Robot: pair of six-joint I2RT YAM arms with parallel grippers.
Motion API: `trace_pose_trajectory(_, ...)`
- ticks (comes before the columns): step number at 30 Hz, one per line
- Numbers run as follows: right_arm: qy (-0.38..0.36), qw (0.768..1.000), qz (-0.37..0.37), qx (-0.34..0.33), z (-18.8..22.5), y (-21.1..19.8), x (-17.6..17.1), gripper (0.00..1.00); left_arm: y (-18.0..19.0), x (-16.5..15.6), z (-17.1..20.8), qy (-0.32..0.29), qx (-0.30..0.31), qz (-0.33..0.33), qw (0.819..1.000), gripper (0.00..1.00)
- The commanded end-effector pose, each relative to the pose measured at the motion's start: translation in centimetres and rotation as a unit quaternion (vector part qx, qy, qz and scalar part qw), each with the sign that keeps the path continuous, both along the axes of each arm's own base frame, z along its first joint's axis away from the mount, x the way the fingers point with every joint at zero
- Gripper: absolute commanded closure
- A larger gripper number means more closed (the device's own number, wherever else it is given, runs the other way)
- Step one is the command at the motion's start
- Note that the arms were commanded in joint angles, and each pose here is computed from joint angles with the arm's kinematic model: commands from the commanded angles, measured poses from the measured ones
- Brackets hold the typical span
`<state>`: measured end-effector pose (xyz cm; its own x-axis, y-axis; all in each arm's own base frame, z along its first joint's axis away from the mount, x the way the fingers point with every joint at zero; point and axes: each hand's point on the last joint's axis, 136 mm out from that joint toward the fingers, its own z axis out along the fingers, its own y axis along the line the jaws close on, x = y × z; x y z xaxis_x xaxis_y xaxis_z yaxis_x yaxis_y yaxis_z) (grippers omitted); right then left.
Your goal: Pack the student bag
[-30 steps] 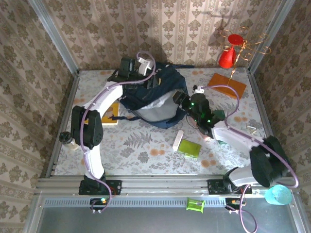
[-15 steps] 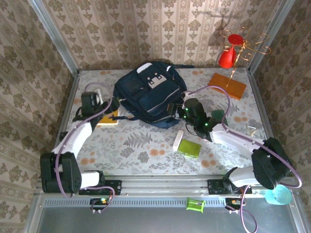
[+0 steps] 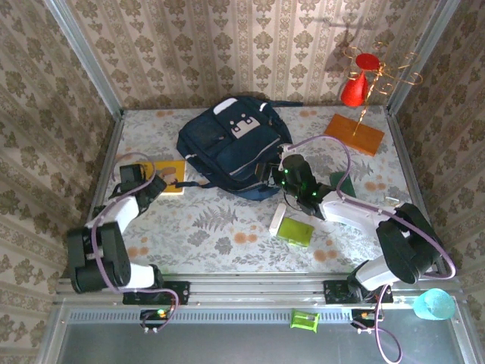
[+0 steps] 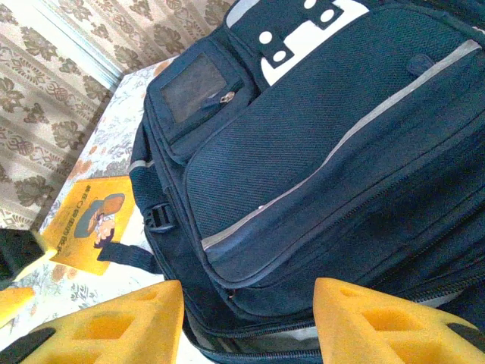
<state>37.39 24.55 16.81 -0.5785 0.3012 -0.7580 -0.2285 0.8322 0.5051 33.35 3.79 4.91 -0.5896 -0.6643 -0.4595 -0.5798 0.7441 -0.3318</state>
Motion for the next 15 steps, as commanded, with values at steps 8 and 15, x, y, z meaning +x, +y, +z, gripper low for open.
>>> trace_pose_trajectory(8,0.005,1.000,0.002,0.015,-0.9,0.0,0.3,0.50,-0.1,3.9,-1.9,0.011,-0.028,0.000,1.000,0.13)
trace_pose_trajectory(15,0.013,1.000,0.002,0.015,-1.5,0.0,0.3,0.50,0.0,4.7,-3.2,0.013,-0.027,-0.003,1.000,0.29)
